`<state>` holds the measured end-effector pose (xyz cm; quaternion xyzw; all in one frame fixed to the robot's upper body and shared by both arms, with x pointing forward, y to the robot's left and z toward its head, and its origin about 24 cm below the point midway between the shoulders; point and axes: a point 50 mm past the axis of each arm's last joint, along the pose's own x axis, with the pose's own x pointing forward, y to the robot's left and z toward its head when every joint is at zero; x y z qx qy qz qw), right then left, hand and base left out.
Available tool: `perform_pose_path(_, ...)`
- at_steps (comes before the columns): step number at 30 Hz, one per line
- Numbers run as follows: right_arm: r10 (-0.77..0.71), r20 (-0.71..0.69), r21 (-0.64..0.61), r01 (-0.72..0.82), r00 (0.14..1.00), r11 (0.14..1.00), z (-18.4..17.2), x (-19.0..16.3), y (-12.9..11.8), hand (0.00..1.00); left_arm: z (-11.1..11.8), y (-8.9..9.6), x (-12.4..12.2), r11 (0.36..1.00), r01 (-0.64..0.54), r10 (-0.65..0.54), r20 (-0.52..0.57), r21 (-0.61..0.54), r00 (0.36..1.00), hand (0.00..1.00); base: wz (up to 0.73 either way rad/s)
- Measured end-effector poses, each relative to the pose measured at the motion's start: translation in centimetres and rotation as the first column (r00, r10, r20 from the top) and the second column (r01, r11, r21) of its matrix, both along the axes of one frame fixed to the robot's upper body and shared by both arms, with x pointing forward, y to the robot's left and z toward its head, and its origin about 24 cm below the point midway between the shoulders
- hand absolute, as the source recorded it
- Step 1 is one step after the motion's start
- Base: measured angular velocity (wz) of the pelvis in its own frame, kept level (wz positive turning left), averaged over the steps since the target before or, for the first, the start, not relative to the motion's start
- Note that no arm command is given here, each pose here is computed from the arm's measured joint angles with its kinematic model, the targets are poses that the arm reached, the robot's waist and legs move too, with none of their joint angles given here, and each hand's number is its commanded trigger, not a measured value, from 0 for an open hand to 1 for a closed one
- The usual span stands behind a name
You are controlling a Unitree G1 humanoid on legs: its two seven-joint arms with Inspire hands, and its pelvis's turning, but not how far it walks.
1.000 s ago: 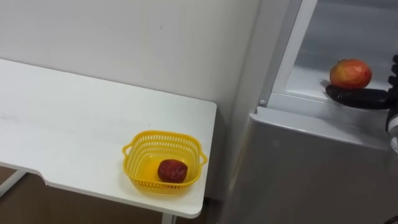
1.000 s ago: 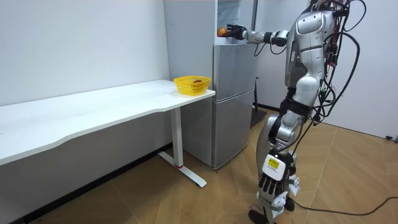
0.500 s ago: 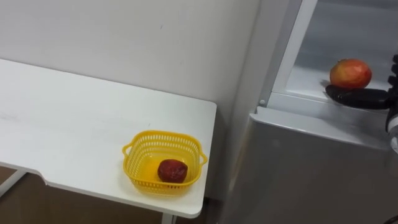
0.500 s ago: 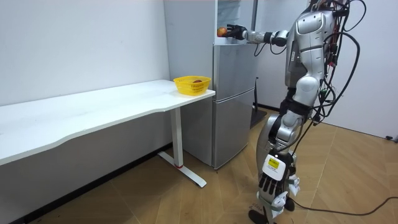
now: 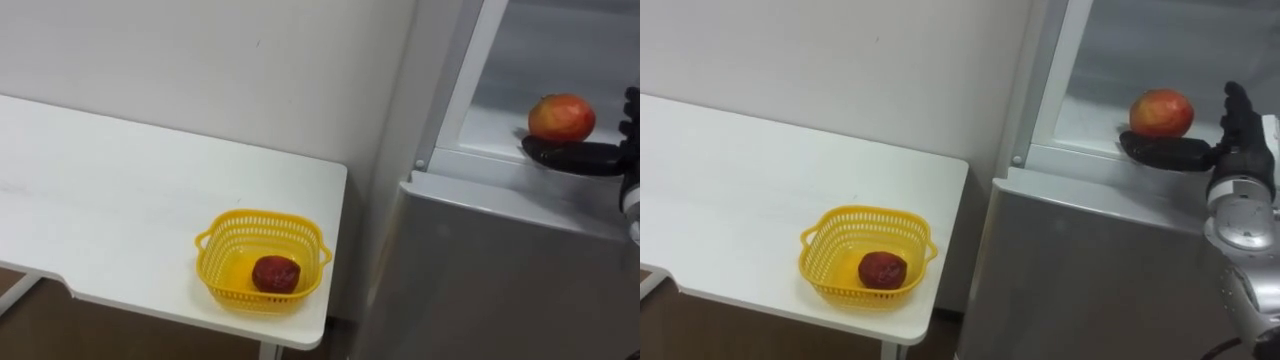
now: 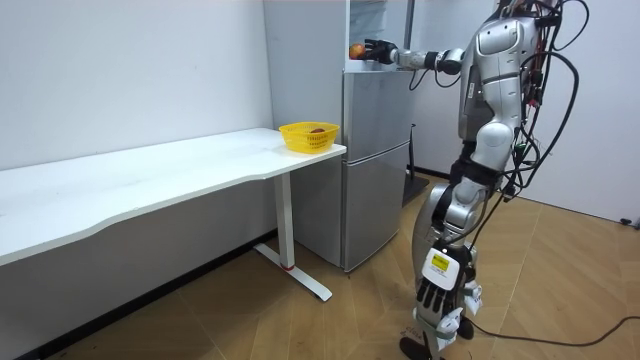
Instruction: Retrieve from the upper fridge
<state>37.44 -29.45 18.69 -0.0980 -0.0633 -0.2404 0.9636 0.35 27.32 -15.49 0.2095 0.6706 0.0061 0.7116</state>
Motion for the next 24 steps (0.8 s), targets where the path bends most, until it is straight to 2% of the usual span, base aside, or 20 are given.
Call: perform_pose_path(24, 0.052, 0.014, -0.009, -0.052, 0.999, 0.999, 0.24, 0.07, 0.21, 0.00, -0.05, -0.34, 0.49, 0.999, 0.037, -0.037, 0.024, -0.014, 0.999, 0.00, 0.00)
